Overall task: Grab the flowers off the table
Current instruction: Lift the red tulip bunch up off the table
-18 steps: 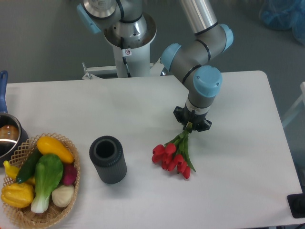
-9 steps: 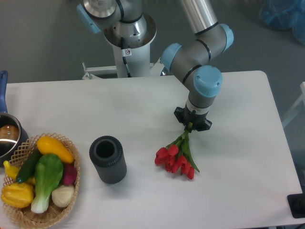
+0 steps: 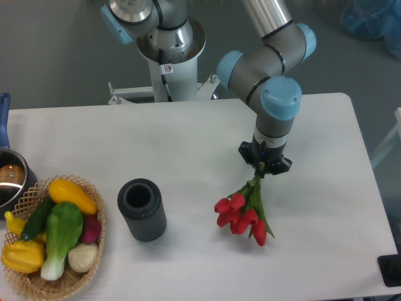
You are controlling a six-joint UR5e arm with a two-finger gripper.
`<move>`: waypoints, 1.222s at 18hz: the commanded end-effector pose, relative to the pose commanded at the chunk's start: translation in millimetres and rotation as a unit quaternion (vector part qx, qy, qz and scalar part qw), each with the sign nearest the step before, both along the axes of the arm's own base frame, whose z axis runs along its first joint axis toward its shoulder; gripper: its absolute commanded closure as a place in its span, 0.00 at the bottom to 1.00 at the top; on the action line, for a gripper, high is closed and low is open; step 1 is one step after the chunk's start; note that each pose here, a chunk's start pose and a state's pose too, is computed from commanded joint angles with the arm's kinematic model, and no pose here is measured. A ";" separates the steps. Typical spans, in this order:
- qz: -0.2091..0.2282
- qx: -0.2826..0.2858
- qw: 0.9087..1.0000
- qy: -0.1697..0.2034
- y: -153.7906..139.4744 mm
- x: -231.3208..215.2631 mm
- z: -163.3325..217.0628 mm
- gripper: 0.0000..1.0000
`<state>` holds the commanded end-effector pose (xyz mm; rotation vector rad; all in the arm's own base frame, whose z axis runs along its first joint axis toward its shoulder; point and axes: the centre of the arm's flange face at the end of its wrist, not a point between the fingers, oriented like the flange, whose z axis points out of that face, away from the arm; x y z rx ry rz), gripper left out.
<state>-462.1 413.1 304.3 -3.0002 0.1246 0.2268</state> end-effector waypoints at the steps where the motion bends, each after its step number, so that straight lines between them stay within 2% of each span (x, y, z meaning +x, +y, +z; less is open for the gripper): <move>1: 0.001 0.005 1.000 0.007 2.5 -2.3 7.6 0.89; 5: 0.001 0.031 0.999 0.033 18.9 -7.1 41.6 0.89; 7: 0.005 0.062 0.997 0.039 27.6 -11.8 62.4 0.90; 14: 0.024 0.180 0.983 0.016 43.6 -22.1 116.5 0.90; 19: 0.023 0.198 0.980 0.028 40.6 -20.8 140.3 0.90; 22: 0.023 0.219 0.975 0.018 44.7 -20.0 147.1 0.90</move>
